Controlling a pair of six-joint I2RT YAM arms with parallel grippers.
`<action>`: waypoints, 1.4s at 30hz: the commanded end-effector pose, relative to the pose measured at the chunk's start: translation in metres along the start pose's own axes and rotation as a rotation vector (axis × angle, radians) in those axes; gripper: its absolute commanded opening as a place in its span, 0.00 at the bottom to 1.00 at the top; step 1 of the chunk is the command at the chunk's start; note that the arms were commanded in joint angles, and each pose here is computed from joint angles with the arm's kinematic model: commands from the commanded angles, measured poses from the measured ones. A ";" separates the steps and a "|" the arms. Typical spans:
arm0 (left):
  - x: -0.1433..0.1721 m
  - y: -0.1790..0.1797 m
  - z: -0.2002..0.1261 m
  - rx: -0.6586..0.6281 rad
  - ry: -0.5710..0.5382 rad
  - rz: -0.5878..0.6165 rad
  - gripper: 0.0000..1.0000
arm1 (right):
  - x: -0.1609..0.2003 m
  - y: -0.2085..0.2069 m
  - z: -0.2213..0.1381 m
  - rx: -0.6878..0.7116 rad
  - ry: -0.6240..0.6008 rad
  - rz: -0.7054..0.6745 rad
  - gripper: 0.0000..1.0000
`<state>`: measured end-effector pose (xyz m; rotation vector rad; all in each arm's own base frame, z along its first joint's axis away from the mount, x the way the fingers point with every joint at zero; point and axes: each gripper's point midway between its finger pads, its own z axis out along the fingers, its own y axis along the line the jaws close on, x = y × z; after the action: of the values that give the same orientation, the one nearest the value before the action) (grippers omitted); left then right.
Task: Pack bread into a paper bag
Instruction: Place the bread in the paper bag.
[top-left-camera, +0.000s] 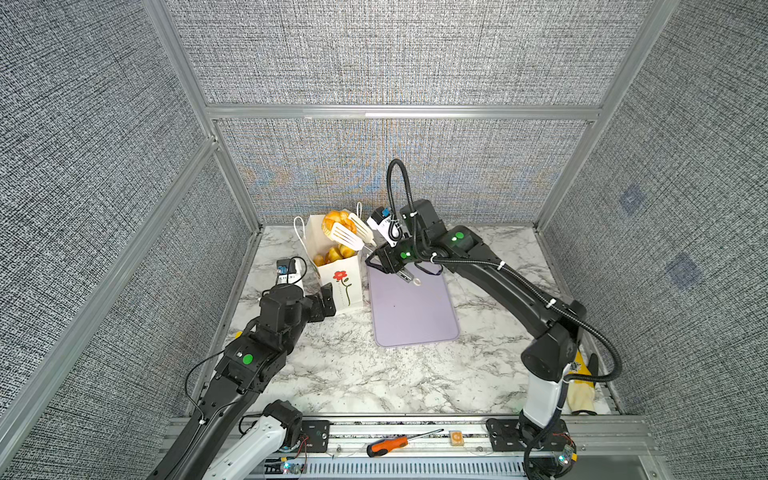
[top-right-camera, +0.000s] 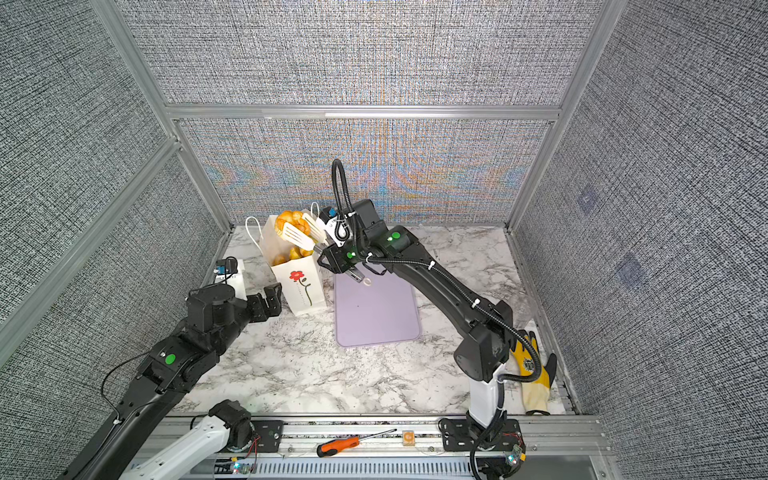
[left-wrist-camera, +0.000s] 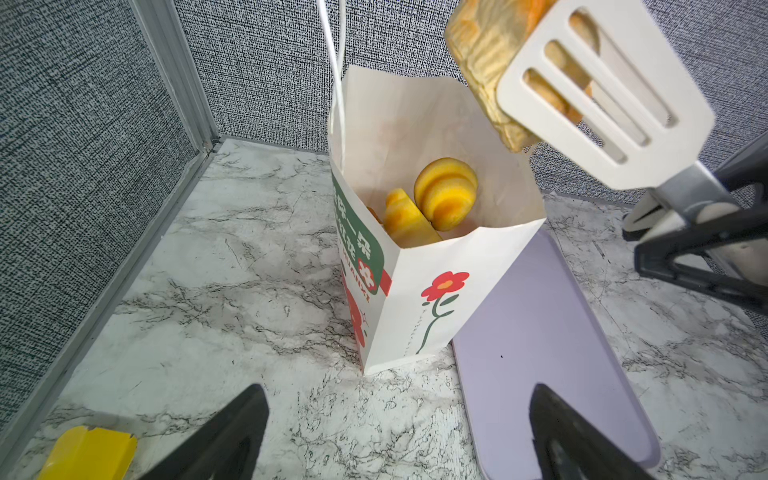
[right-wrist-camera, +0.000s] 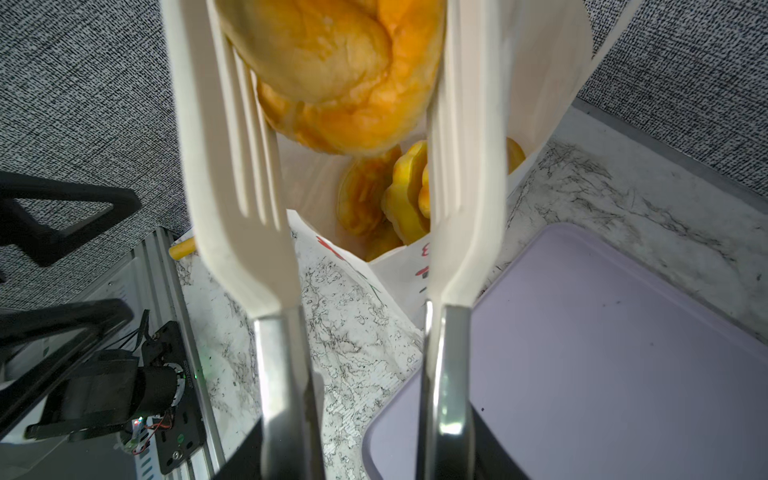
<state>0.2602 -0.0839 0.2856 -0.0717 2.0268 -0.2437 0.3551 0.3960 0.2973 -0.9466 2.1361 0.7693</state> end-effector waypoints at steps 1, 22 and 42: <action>-0.001 0.001 -0.001 -0.004 -0.008 0.009 0.99 | 0.000 -0.006 0.002 0.035 0.014 -0.011 0.51; 0.000 0.003 -0.002 -0.009 -0.008 0.005 0.99 | -0.014 0.000 -0.014 0.041 -0.017 -0.037 0.65; -0.002 0.001 0.005 -0.018 -0.002 0.005 0.99 | 0.023 -0.029 -0.100 0.265 -0.104 -0.035 0.65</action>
<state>0.2635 -0.0842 0.2792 -0.0738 2.0444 -0.2261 0.3233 0.3053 0.3226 -0.8550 2.1119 0.5255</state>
